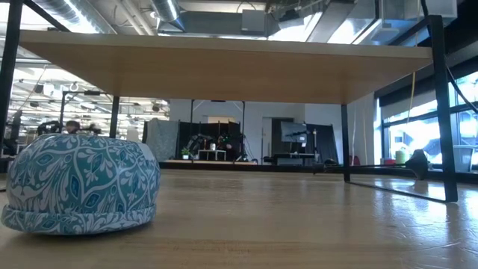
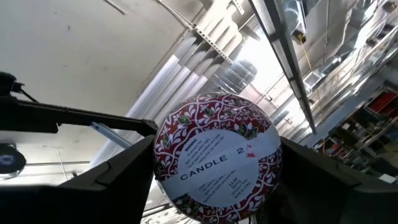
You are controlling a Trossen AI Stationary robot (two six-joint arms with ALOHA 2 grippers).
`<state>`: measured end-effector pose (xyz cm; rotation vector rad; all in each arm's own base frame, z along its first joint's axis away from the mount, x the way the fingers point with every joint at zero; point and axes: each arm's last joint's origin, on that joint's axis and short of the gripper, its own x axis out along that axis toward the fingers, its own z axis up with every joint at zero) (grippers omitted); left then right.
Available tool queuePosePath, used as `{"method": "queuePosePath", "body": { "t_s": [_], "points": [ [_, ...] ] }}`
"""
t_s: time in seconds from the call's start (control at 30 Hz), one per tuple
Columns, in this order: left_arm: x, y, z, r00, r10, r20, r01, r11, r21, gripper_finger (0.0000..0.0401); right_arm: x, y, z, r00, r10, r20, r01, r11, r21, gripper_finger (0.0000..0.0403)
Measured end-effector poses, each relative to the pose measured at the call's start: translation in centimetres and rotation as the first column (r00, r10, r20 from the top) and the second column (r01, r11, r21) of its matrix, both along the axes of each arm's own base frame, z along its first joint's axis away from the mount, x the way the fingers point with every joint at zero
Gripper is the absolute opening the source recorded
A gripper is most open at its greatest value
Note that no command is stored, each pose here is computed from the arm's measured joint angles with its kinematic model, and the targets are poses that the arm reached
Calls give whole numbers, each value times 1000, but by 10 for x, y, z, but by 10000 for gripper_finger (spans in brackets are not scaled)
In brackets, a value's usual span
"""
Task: Pick & Place candle stick holders
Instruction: Put the red scented candle on the shelf
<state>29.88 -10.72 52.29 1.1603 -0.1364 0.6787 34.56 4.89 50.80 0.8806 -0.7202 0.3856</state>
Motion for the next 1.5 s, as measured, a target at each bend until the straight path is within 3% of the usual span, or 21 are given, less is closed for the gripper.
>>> {"method": "queuePosePath", "body": {
  "t_s": [0.5,1.5],
  "points": [
    [-1,4,4,999,30,19,-31,995,94,274,2,-12,-1,999,32,-5,-32,999,4,307],
    [4,13,4,999,-19,38,14,993,118,274,8,-9,-8,993,67,-101,-71,997,-28,307]
  ]
}}
